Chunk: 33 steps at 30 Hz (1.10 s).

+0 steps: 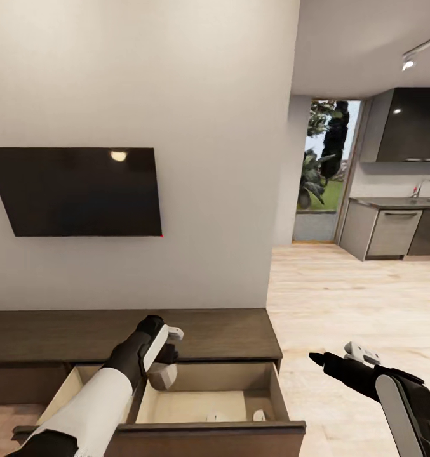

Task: Place each of the two pumpkins and all three candles from the living room inside a cabinet in the living room (use any cabinet), then make sure every cabinet is closed, and position the cauldron so it is next to a table in the living room.

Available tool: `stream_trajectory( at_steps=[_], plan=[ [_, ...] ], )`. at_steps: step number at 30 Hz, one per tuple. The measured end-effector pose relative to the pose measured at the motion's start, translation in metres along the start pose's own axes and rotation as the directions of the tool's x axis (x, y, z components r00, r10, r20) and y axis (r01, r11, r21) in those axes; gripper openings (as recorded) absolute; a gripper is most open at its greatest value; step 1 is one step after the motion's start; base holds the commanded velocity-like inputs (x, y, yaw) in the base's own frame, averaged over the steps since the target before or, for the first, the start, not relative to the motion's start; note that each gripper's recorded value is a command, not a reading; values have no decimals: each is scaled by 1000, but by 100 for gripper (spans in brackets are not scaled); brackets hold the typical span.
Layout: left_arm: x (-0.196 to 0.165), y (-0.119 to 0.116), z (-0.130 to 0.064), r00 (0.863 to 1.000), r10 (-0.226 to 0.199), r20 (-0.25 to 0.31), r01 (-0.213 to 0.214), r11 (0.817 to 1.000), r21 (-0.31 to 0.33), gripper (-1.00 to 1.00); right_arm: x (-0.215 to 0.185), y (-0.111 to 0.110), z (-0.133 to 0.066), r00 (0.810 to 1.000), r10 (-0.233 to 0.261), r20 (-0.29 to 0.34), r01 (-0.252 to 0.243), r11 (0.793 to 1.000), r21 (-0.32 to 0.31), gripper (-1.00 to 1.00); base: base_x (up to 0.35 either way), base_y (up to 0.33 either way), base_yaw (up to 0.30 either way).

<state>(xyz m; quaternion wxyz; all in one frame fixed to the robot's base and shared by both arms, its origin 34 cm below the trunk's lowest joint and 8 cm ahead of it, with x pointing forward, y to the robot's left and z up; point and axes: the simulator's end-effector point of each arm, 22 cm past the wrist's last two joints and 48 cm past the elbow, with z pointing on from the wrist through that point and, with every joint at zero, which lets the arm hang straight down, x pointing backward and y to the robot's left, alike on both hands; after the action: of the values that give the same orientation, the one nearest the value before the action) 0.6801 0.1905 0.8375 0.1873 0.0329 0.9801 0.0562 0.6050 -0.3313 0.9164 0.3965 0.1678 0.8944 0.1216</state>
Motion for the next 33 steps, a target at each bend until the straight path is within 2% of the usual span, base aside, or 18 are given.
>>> stream_trajectory(
  at_steps=[10,17,27,33],
  plan=[
    [0,-1,0,1000,2,-2,-2,1000,1,-100,0,0,0,1000,-1,-1,1,1000,0,100,276,4,0],
    [1,1,1,1000,2,-4,-2,1000,-7,-100,0,0,0,1000,-1,-2,1,1000,0,100,127,-4,0],
    [2,1,1,1000,2,-7,-2,1000,-9,-100,0,-2,0,1000,5,-4,-5,1000,3,100,24,-2,0],
    [4,-1,9,1000,2,-7,-2,1000,-7,-100,5,-5,6,1000,4,-4,-4,1000,3,100,0,0,0]
  ],
)
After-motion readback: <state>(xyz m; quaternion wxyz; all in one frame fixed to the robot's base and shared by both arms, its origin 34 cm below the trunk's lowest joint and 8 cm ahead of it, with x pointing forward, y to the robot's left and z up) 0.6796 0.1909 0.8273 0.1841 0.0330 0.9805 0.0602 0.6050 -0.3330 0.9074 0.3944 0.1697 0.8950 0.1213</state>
